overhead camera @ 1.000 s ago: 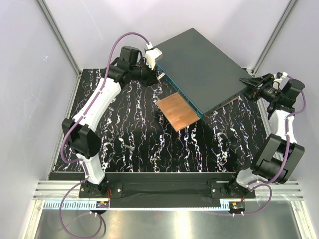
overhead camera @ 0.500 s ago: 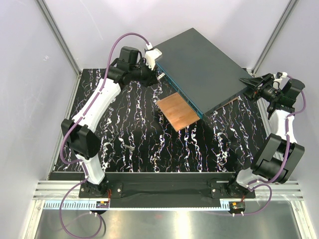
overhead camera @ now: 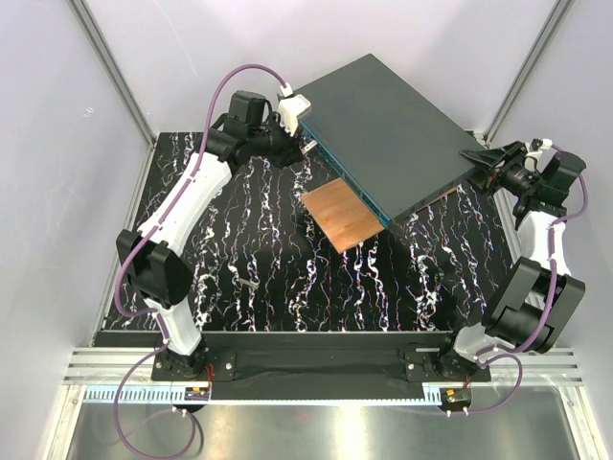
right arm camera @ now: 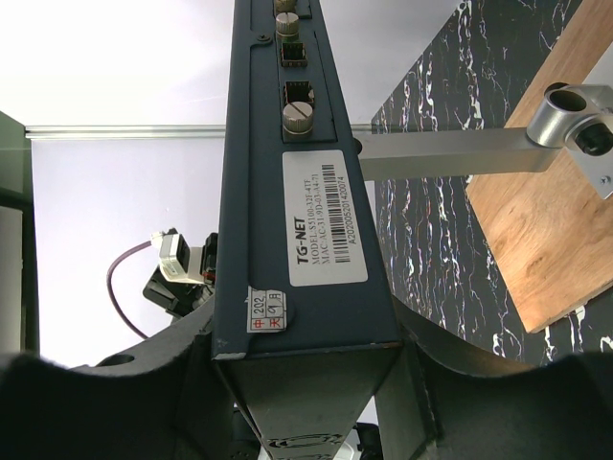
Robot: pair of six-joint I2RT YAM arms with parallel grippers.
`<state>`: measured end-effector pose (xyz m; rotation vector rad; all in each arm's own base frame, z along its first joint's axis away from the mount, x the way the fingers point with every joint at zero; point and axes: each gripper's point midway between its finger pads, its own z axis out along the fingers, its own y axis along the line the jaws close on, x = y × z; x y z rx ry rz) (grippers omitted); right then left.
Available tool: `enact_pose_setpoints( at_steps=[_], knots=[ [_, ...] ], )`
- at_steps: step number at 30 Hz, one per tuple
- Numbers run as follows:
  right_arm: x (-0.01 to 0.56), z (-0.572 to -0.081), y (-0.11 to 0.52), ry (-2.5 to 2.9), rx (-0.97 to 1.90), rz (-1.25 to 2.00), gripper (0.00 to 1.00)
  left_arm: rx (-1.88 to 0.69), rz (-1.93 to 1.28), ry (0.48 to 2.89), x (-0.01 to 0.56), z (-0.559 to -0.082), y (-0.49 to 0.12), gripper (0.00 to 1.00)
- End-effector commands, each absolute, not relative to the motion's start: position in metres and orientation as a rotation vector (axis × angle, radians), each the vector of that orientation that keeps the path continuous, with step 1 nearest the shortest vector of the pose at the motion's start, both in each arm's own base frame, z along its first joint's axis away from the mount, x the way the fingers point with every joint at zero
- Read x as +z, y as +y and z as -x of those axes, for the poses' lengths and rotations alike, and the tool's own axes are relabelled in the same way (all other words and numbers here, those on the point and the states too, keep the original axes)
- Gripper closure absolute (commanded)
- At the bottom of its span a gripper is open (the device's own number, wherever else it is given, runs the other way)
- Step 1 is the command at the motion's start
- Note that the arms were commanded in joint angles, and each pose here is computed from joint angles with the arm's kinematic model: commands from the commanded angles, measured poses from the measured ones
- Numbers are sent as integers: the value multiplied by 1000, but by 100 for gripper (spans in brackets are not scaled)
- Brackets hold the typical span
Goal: Insert the plug into the switch port
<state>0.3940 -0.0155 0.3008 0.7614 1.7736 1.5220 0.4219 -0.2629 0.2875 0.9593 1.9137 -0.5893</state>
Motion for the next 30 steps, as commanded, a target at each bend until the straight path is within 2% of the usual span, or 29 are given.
enact_pose_setpoints(
  at_steps=[1,30],
  knots=[
    [295,-401,-11,1798,1469,-714,100,-572,-948,1780,327,-424,-262,100],
    [294,-400,-11,1812,1446,-690,98,-616,-941,1808,326,-425,-265,100]
  ],
)
